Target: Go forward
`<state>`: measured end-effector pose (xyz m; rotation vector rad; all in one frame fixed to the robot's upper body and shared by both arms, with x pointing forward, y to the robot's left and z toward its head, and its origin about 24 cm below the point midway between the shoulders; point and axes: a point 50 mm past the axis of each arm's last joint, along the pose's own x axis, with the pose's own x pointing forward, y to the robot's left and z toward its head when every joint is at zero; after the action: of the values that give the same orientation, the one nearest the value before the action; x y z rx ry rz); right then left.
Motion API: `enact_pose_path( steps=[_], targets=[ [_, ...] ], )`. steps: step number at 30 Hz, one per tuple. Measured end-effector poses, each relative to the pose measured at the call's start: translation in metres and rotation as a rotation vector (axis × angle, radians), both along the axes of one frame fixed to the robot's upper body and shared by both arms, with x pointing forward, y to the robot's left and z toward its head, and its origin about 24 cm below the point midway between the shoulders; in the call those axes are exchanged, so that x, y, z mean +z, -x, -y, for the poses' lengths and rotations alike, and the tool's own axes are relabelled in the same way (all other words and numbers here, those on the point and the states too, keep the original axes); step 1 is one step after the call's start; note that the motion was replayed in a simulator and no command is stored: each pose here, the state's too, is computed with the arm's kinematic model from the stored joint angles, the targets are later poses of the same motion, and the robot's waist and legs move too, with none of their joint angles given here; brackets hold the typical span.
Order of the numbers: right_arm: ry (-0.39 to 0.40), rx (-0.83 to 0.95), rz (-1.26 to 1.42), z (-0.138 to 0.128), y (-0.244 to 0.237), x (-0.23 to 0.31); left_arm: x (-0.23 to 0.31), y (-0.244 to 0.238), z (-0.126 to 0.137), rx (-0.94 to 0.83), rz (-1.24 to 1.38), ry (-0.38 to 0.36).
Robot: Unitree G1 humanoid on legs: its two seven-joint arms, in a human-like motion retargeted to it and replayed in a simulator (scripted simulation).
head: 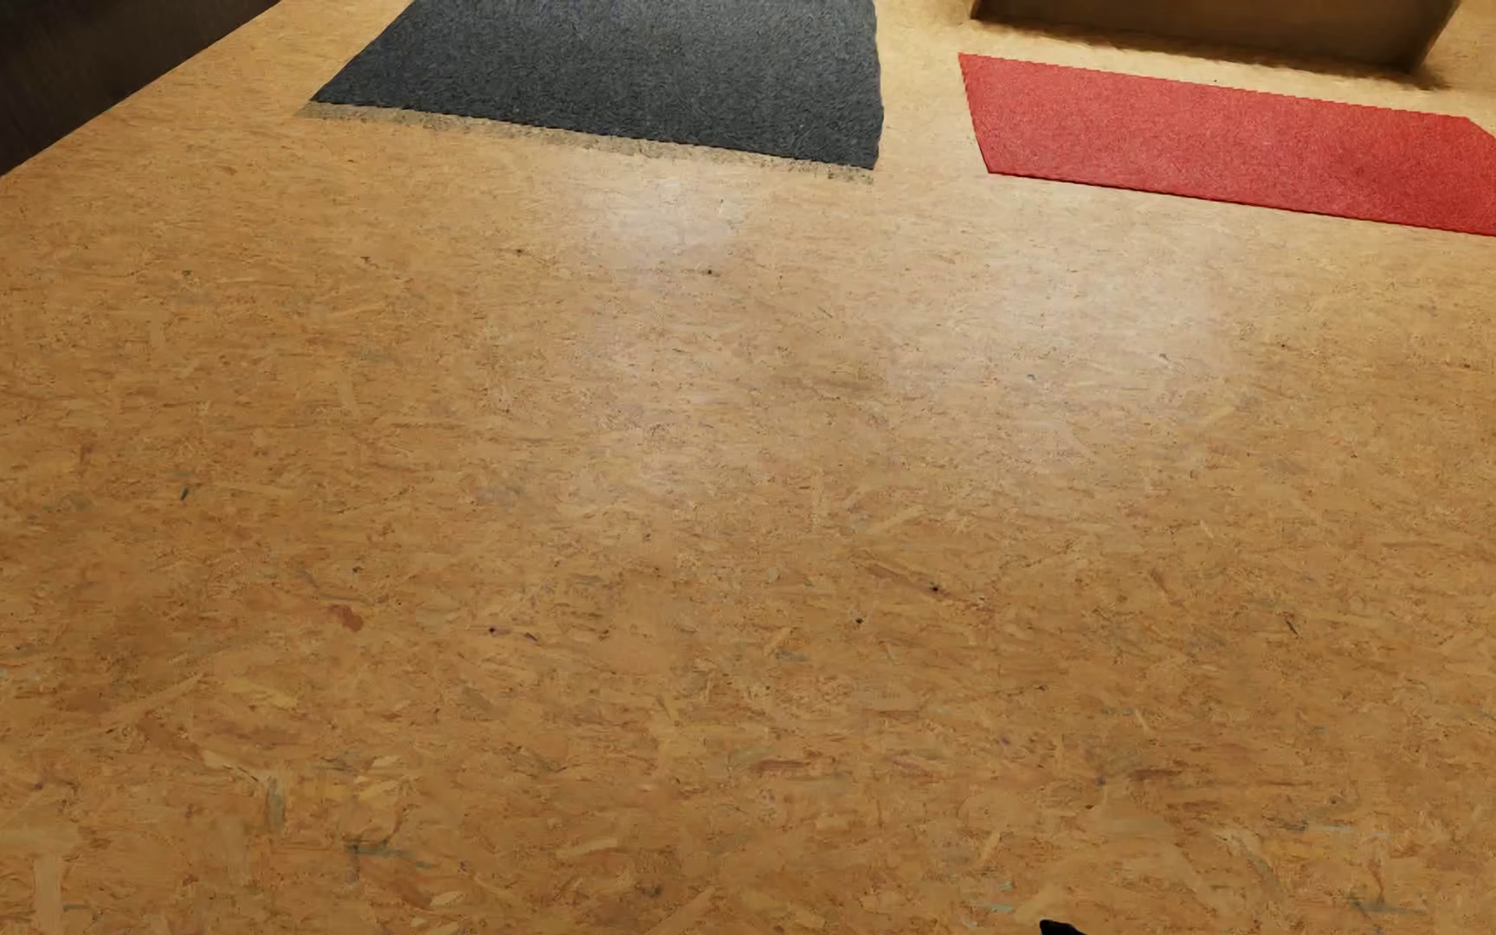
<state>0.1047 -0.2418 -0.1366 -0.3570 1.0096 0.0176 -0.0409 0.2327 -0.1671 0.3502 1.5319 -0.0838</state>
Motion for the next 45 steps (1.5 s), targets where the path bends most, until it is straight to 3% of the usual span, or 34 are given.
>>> enact_pose_path(
  steps=[4, 11, 13, 18, 29, 33, 38, 45],
  targets=[
    [-0.020, 0.078, -0.152, -0.016, 0.042, -0.016, 0.000, -0.045, 0.001, -0.047, 0.136, 0.014],
    [-0.051, 0.156, -0.335, -0.033, 0.104, -0.026, 0.033, -0.163, -0.011, -0.102, 0.525, -0.005],
    [-0.055, 0.162, -0.385, -0.035, 0.118, -0.028, 0.039, -0.175, -0.014, -0.092, 0.569, -0.013],
    [-0.037, 0.150, -0.431, -0.029, 0.128, -0.029, 0.018, -0.129, -0.006, -0.083, 0.407, 0.006],
    [0.044, 0.103, 0.034, 0.006, -0.018, 0.009, 0.003, -0.036, -0.001, -0.057, 0.135, 0.014],
    [0.019, 0.070, -0.023, 0.000, 0.000, -0.001, -0.001, -0.007, 0.003, -0.107, 0.004, 0.021],
    [-0.015, 0.139, -0.131, -0.020, 0.032, -0.014, 0.001, -0.062, 0.008, -0.137, 0.180, 0.041],
    [-0.083, 0.173, -0.249, -0.042, 0.088, -0.020, 0.040, -0.177, -0.014, -0.120, 0.573, -0.014]
  ],
)
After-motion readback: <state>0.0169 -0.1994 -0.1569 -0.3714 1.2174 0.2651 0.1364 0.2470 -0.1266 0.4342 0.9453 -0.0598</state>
